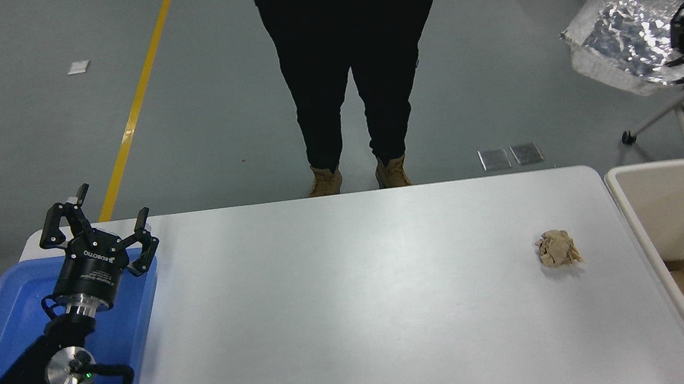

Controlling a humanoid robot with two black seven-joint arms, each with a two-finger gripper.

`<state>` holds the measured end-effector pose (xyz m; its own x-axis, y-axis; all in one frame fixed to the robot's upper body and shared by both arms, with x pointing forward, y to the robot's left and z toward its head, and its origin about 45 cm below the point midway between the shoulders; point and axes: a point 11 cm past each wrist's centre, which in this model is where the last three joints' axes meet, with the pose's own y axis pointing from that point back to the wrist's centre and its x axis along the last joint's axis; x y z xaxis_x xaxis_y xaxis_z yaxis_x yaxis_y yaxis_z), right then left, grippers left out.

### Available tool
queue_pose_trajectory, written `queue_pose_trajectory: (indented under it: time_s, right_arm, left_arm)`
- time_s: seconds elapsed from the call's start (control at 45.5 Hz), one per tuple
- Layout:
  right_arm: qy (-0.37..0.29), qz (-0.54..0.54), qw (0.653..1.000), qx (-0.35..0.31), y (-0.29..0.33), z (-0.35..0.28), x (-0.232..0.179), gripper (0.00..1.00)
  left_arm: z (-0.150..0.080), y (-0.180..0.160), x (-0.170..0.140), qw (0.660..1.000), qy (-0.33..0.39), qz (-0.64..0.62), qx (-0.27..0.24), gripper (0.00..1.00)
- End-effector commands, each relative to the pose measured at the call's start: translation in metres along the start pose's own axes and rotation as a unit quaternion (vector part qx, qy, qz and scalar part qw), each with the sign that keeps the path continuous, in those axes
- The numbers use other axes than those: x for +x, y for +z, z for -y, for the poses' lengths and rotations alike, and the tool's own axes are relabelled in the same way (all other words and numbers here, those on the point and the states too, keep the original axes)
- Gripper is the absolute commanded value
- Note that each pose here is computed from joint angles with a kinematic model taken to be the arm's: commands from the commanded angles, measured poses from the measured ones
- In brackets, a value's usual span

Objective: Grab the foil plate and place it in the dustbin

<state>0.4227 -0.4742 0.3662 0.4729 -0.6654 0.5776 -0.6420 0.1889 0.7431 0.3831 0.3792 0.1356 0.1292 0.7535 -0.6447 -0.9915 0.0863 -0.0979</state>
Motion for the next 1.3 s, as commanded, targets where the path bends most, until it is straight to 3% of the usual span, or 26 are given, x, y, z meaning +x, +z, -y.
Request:
queue_pose_trajectory:
  time_s: [0.0,0.374,0.747,1.275]
  right_arm:
    - [0.086,0.063,0.991,-0.075,0.086,0.041,0.028,0.0]
    - [0.139,0.114,0.97,-0.162,0.185,0.096,-0.033,0.0]
    - [0.154,0.131,0.957,-0.208,0.233,0.123,-0.093,0.0]
    - [0.12,0.155,0.95,-0.244,0.27,0.144,-0.179,0.0]
  left_arm:
    - [0.0,0.0,0.0,1.0,0.0,-0.001,0.0,0.98]
    - [0.0,0.0,0.0,1.0,0.0,-0.001,0.0,0.98]
    - [0.0,0.0,0.0,1.0,0.0,-0.001,-0.001,0.98]
    - [0.0,0.0,0.0,1.0,-0.001,-0.001,-0.001,0.98]
